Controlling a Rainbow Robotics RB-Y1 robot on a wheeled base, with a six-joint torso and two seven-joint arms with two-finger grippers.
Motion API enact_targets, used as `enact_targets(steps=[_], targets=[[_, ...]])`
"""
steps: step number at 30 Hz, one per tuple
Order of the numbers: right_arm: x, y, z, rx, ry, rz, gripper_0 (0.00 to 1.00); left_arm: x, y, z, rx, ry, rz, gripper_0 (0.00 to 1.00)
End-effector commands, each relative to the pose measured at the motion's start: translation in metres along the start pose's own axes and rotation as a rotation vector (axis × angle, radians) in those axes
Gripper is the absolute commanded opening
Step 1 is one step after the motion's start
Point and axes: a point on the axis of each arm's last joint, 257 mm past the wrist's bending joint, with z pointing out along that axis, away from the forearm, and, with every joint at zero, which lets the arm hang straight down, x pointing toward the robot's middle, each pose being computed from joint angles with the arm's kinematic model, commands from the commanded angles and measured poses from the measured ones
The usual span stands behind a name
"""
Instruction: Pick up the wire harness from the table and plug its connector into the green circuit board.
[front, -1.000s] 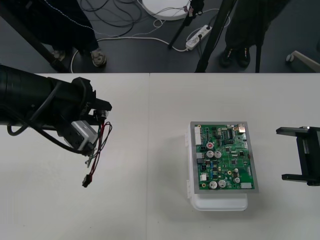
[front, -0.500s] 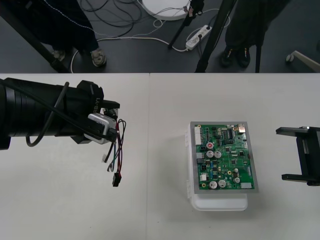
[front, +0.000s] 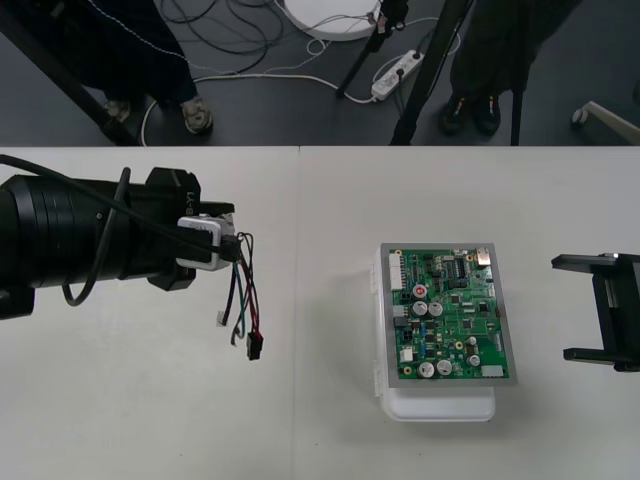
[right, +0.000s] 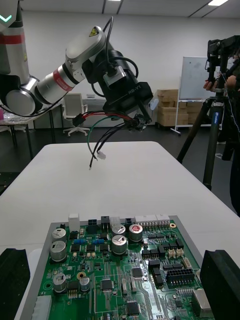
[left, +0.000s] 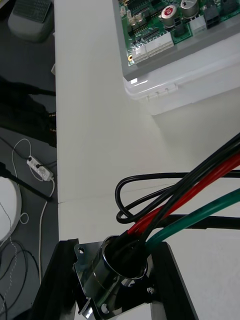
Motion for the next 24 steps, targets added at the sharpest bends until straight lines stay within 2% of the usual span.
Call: enact_targets(steps=[1,11,24], targets=[[-0.014,-0.008,0.007,-0.007,-0.040,0.021,1.00,-0.010,0.001,-0.004,-0.034,-0.012,-0.200,0.00],[-0.015,-0.008,0.008,-0.009,-0.045,0.025,1.00,-0.023,0.009,0.002,-0.073,-0.045,-0.396,0.00],[-0.017,-0.006,0.011,-0.017,-0.053,0.012,1.00,-0.036,0.010,0.016,-0.094,0.002,-0.539,0.00]])
